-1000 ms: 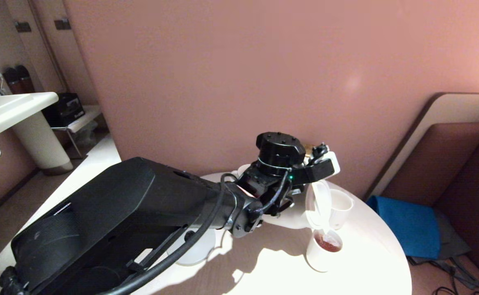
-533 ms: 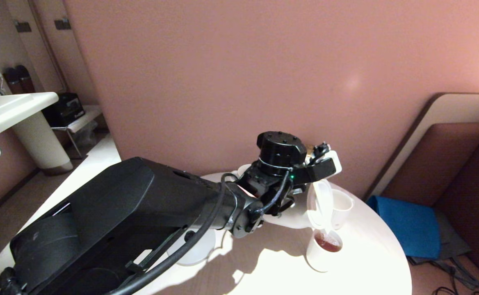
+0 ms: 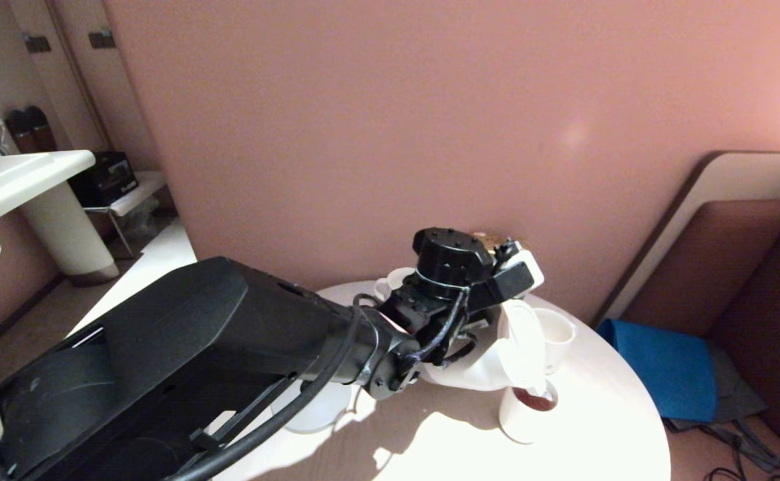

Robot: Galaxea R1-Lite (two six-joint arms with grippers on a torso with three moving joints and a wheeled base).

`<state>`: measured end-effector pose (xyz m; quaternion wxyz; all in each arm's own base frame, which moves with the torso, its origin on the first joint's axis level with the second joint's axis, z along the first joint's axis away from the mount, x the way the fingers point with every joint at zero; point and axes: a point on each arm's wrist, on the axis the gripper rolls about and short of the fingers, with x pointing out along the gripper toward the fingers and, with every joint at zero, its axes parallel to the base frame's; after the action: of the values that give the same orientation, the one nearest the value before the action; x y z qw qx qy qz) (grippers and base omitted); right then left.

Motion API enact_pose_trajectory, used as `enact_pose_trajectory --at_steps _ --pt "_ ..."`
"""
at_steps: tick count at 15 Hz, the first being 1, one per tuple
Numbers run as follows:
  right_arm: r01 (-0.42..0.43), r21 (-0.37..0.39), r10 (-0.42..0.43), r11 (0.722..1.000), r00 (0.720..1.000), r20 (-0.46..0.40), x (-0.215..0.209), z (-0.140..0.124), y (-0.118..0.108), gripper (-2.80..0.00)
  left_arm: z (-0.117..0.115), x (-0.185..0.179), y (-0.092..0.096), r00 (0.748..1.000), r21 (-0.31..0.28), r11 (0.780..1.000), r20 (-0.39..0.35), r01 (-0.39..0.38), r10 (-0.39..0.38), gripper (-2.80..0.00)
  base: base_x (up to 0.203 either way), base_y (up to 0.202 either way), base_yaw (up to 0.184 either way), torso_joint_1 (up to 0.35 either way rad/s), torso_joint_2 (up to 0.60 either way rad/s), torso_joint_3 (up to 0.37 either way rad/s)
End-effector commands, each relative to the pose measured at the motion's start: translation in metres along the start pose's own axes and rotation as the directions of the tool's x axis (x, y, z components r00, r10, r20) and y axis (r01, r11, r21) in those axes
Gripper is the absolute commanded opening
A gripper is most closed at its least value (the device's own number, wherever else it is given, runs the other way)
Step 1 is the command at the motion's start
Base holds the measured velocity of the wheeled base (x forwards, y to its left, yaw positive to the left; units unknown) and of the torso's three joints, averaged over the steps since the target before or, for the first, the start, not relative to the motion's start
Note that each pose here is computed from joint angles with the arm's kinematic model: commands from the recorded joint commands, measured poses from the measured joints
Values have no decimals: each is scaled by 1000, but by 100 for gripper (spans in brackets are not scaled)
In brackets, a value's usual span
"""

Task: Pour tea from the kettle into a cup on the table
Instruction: Pour water into the cup, then put down the kettle on the table

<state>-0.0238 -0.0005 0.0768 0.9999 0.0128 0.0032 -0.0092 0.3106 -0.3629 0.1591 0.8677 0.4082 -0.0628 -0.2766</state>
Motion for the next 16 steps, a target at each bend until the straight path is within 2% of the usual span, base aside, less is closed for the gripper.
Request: enact_pose_trajectory --at_steps 1,4,7,10,12,13,15,16 --pt "0 0 0 1000 1000 -1 0 0 0 -280 -8 -2 3 1000 -21 1000 -23 0 0 -280 0 0 0 0 0 0" --pt "0 0 0 1000 1000 -1 0 0 0 -280 -23 -2 21 998 -56 998 -58 -34 31 -280 0 0 0 0 0 0" --pt "0 0 0 1000 1000 -1 0 0 0 -280 -31 -4 37 995 -184 980 -76 -74 61 -280 0 0 0 0 0 0" --pt "0 0 0 1000 1000 -1 0 0 0 -280 -40 -7 57 990 -321 939 -97 -125 98 -280 0 0 0 0 0 0" --pt "0 0 0 1000 1000 -1 0 0 0 -280 -45 -13 67 987 -432 889 -111 -150 113 -280 0 0 0 0 0 0" --pt "0 0 0 1000 1000 -1 0 0 0 -280 -50 -18 71 985 -467 869 -127 -160 113 -280 0 0 0 0 0 0" --pt "0 0 0 1000 1000 -1 0 0 0 -280 -67 -34 76 978 -489 854 -186 -176 95 -280 0 0 0 0 0 0" --pt "0 0 0 1000 1000 -1 0 0 0 -280 -77 -43 81 972 -514 836 -216 -193 92 -280 0 0 0 0 0 0"
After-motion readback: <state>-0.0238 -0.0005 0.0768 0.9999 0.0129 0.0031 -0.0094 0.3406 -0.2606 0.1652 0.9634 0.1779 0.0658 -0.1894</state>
